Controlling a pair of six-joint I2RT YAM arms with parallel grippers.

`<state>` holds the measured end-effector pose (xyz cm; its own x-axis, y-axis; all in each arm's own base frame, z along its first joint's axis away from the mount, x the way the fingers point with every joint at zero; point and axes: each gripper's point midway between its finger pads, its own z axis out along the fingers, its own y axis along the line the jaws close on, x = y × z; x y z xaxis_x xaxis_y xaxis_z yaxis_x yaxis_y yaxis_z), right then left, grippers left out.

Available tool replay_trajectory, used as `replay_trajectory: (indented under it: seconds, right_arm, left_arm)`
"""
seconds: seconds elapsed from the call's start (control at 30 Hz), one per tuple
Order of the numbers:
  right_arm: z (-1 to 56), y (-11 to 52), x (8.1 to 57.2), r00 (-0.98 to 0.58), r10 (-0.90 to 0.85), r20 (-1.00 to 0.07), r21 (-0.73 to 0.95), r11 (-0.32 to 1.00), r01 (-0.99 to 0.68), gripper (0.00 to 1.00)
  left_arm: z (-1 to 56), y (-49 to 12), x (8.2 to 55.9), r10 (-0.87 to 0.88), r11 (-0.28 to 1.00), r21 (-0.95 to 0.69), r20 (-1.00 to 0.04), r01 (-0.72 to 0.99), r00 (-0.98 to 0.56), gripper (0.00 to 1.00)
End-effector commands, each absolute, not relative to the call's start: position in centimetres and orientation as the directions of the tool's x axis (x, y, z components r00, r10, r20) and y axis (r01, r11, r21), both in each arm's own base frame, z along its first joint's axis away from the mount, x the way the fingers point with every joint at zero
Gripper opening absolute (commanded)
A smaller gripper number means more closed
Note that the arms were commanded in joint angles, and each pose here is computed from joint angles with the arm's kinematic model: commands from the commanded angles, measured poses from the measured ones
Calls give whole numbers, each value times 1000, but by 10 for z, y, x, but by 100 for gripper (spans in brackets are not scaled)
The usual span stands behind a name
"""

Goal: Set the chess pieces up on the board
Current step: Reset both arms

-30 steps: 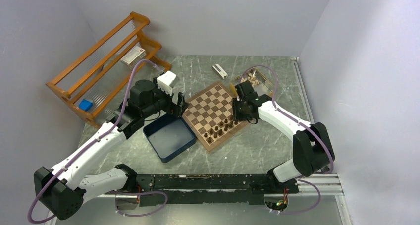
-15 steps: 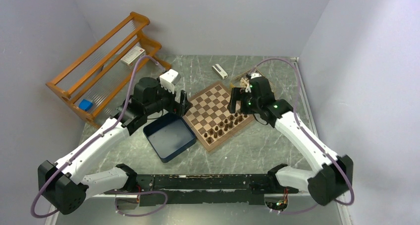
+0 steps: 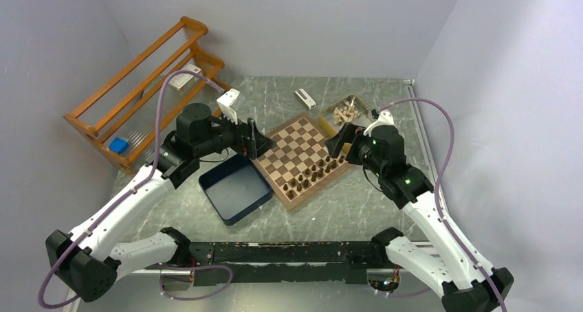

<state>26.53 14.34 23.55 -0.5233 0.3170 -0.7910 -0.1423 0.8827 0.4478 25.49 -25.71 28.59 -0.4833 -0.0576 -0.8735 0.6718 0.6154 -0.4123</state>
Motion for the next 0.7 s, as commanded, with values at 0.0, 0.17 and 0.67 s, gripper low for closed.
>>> replay_trajectory:
  seconds: [0.0, 0.17, 0.67]
  right_arm:
    - [240, 129, 266, -467, 381, -798, 466, 881, -77, 100]
    - [248, 128, 259, -430, 378, -820, 470, 873, -127, 100]
    - [263, 116, 253, -358, 376, -855, 446, 885, -136, 100]
  left_arm:
    - [298, -254, 246, -115, 590, -439, -876, 677, -468, 98]
    - [281, -249, 246, -119, 617, -451, -864, 645, -490, 98]
    - [287, -246, 252, -131, 638, -434, -875, 636, -466, 98]
